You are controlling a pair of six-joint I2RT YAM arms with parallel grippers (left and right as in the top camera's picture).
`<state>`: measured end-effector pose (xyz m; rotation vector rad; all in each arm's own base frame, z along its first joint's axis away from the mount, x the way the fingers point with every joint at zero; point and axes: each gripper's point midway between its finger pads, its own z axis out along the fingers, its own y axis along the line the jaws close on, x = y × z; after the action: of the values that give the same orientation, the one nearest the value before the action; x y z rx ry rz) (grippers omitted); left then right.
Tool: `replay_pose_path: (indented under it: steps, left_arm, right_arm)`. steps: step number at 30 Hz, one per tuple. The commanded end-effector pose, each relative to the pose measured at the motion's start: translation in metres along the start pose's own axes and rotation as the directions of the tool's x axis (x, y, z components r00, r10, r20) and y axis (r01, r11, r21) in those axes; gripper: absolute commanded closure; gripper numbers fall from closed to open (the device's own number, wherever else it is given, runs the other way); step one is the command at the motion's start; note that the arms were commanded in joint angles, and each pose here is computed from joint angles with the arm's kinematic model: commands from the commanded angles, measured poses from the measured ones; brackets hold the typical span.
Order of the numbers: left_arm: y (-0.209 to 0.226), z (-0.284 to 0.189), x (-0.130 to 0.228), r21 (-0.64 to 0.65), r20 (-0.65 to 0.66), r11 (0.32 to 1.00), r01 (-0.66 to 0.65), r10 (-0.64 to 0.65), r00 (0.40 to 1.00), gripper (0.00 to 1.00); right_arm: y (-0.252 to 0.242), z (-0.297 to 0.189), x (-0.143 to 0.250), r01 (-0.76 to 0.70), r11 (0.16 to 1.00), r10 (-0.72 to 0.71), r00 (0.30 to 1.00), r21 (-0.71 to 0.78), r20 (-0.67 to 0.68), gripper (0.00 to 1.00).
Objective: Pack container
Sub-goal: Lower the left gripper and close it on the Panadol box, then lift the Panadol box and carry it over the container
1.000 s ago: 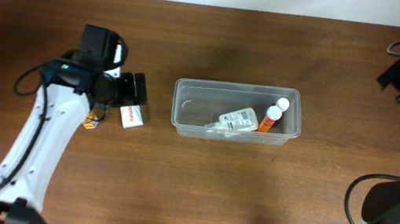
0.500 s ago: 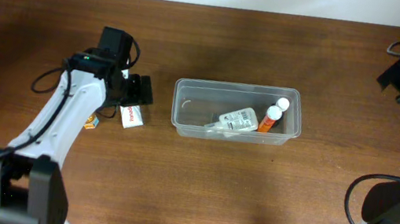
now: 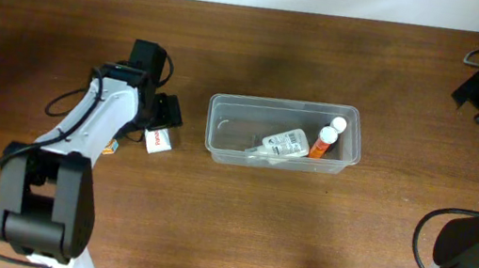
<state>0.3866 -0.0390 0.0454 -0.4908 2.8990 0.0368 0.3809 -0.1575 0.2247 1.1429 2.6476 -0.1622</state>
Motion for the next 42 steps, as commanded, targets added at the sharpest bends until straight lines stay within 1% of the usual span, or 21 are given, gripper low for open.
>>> replay_pose_path:
  steps: [1,11,17,18,19,20,21,22,25,28,32,35,42]
  left_arm:
    - [-0.002,0.01,-0.005,-0.008,-0.004,1.0,0.016,-0.017,1.0,0.01]
    - [-0.001,0.042,0.011,-0.03,-0.093,1.0,0.008,-0.011,0.996,0.01]
    - [-0.002,0.046,0.01,-0.03,-0.092,1.0,0.008,-0.011,0.996,0.02]
    - [-0.002,0.046,0.009,-0.028,-0.089,1.0,0.008,-0.011,0.996,0.08]
    - [-0.003,0.046,0.009,-0.026,-0.087,1.0,0.009,-0.011,0.996,0.11]
    - [-0.003,0.046,0.009,-0.026,-0.086,1.0,0.009,-0.012,0.996,0.19]
    - [-0.003,0.046,0.008,-0.025,-0.085,1.0,0.009,-0.011,0.996,0.24]
    - [-0.003,0.046,0.008,-0.025,-0.085,1.0,0.009,-0.012,0.996,0.28]
    - [-0.003,0.046,0.008,-0.025,-0.085,1.0,0.009,-0.011,0.996,0.32]
    - [-0.005,0.046,0.009,-0.013,-0.089,1.0,0.01,-0.011,0.996,0.42]
    - [-0.007,0.046,0.01,-0.001,-0.095,1.0,0.011,-0.011,0.995,0.44]
    - [-0.007,0.046,0.01,-0.001,-0.094,1.0,0.011,-0.012,0.995,0.48]
    - [-0.013,0.033,-0.004,0.012,-0.071,1.0,0.004,-0.003,0.997,0.47]
  right_arm:
    - [-0.002,-0.009,-0.004,-0.01,1.0,0.01,0.999,-0.002,0.031,0.02]
    - [-0.003,-0.009,-0.004,-0.011,1.0,0.011,0.999,-0.002,0.032,0.02]
    - [-0.003,-0.009,-0.004,-0.011,1.0,0.011,0.999,-0.002,0.031,0.02]
    - [-0.003,-0.009,-0.004,-0.011,1.0,0.011,0.999,-0.002,0.031,0.02]
    - [-0.003,-0.009,-0.004,-0.011,1.0,0.011,0.999,-0.002,0.031,0.02]
    - [-0.003,-0.009,-0.004,-0.011,1.0,0.011,0.999,-0.002,0.031,0.02]
    - [-0.003,-0.009,-0.004,-0.011,1.0,0.011,0.999,-0.002,0.031,0.02]
    - [-0.003,-0.009,-0.004,-0.011,1.0,0.011,0.999,-0.002,0.031,0.02]
    - [-0.003,-0.009,-0.004,-0.011,1.0,0.011,0.999,-0.002,0.031,0.01]
    - [-0.003,-0.009,-0.004,-0.011,1.0,0.011,0.999,-0.002,0.031,0.02]
    - [-0.003,-0.009,-0.004,-0.011,1.0,0.011,0.999,-0.002,0.031,0.02]
    - [-0.003,-0.009,-0.004,-0.011,1.0,0.011,0.999,-0.002,0.031,0.02]
    - [-0.003,-0.009,-0.004,-0.011,1.0,0.011,0.999,-0.002,0.031,0.02]
